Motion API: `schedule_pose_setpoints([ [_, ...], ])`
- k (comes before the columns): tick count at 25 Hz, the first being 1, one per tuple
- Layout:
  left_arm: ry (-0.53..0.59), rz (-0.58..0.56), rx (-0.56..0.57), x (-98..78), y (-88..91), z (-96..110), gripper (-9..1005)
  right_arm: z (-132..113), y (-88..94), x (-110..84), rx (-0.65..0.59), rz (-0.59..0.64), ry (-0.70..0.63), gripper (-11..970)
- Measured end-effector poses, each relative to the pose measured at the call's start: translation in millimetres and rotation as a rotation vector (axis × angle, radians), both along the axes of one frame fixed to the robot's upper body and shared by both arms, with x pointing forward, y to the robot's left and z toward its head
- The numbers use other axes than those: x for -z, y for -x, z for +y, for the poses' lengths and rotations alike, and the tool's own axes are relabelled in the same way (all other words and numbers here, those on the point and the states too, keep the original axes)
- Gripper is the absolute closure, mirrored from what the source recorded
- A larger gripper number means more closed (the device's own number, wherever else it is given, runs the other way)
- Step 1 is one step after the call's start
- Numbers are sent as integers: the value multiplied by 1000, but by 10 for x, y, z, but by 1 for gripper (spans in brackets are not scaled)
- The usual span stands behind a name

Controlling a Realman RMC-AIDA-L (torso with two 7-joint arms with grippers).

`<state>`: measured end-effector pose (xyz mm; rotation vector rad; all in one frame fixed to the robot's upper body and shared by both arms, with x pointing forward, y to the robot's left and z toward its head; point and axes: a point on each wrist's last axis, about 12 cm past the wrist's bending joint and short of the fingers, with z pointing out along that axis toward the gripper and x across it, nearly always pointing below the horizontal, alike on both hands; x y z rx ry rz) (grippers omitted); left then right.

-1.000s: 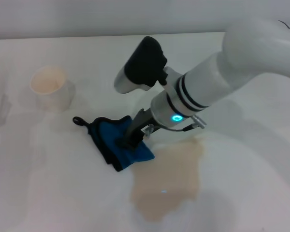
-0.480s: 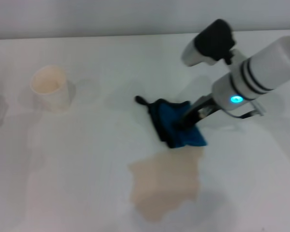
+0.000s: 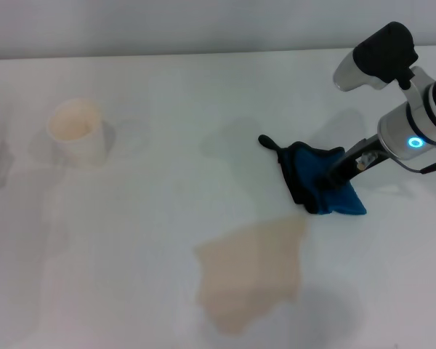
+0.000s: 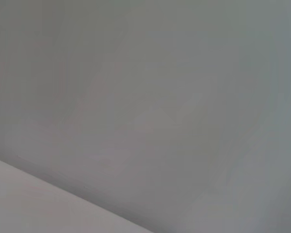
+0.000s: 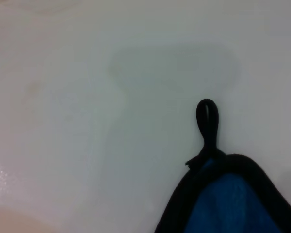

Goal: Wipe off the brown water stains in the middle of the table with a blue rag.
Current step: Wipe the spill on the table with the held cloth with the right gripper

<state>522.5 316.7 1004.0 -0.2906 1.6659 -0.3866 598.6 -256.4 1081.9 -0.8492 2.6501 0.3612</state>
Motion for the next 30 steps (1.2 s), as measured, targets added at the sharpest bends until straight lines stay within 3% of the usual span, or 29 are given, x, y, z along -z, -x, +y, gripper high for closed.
schedule_pose_setpoints([
  [4, -2, -3, 1, -9, -12, 2, 135, 149, 68, 44, -42, 15, -14, 849],
  [10, -8, -12, 2, -32, -37, 10, 135, 730, 278, 102, -224, 48, -98, 858],
  [16, -13, -16, 6, -53, -79, 2, 135, 1102, 450, 103, -358, 45, -133, 867],
  [24, -16, -12, 11, -69, -130, -17, 135, 1346, 636, 89, -484, 30, -133, 869],
  [30, -16, -13, 12, -74, -138, -22, 136, 1337, 694, 72, -498, 30, -145, 869],
])
